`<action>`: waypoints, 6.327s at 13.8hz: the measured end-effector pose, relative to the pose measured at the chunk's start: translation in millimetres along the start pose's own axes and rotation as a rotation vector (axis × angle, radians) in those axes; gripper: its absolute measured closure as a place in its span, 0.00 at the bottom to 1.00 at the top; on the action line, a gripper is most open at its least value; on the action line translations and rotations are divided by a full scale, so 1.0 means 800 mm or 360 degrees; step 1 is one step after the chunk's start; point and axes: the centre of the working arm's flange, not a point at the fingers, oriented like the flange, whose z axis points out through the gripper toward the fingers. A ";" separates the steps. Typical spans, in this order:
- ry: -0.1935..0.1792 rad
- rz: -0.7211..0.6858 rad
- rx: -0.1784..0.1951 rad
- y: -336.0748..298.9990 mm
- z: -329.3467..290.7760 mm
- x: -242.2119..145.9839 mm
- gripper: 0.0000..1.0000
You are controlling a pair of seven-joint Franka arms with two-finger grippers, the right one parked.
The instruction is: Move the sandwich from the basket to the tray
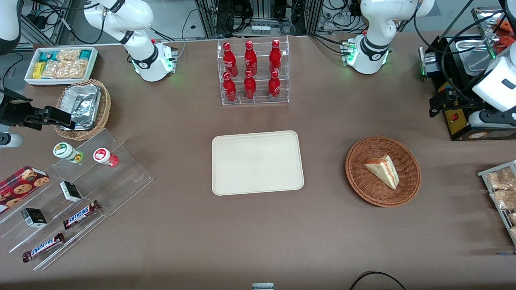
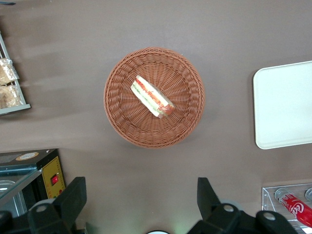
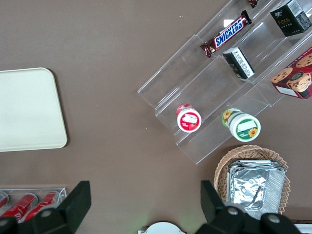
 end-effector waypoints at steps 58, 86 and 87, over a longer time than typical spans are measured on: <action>0.0076 -0.0123 -0.0053 0.563 0.368 0.058 0.84; 0.0059 -0.0439 0.0011 0.488 0.232 0.064 0.00; 0.0061 -0.0498 0.0011 0.450 0.210 0.074 0.00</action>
